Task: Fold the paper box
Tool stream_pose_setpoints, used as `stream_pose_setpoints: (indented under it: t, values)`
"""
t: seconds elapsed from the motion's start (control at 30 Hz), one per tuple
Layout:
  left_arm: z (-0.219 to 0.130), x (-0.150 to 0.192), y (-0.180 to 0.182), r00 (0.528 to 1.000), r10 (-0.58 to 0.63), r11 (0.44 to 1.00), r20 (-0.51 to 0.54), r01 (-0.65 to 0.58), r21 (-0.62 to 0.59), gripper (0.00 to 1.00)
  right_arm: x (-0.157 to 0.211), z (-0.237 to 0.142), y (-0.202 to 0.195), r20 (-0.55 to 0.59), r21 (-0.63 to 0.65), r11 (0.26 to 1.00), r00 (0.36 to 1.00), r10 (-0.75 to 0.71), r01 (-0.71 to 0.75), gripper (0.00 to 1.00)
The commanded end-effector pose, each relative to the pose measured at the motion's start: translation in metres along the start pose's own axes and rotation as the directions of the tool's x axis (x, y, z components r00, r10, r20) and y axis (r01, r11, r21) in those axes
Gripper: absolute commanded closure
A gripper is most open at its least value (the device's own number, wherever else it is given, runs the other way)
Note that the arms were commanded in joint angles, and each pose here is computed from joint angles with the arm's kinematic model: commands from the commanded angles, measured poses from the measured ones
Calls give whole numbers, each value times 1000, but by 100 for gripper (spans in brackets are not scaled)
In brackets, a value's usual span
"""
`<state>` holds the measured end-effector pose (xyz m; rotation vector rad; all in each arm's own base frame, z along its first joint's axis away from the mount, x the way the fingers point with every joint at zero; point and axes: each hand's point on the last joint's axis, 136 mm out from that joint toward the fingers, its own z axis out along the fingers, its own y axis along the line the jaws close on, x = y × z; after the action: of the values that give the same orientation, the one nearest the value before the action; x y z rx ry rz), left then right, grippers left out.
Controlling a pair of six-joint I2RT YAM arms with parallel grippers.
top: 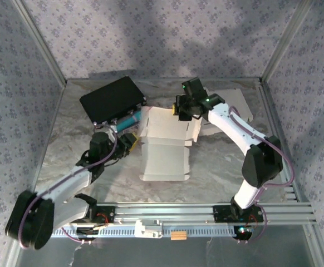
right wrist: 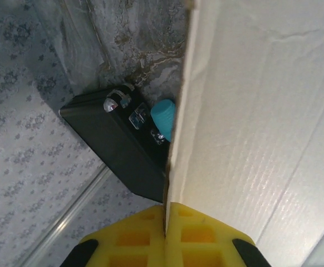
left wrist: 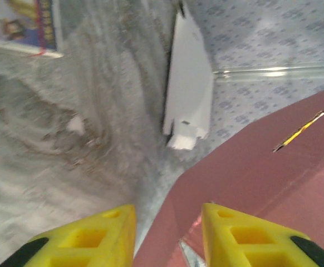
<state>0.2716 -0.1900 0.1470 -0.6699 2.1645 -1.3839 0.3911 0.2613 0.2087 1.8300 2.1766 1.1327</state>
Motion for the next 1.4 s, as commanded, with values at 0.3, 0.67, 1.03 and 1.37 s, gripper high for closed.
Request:
stream_pose_setpoints:
  t: [0.3,0.67,1.03,1.37]
  values:
    - [-63,-17,55,983,168,911,-76,-184,-369,70,45,16,14,-48,-231,866,884,-466,444,100]
    - [-30,-45,23,841,521,803,-144,-540,-250,73,54,44,-25,-131,-194,831,826,-549,522,100]
    - [-14,-17,28,713,676,697,-184,-700,-152,72,63,69,-26,-140,-283,727,722,-677,626,100]
    - [-4,-6,31,674,717,662,-179,-738,-129,70,58,77,-38,-146,-449,643,659,-738,621,100]
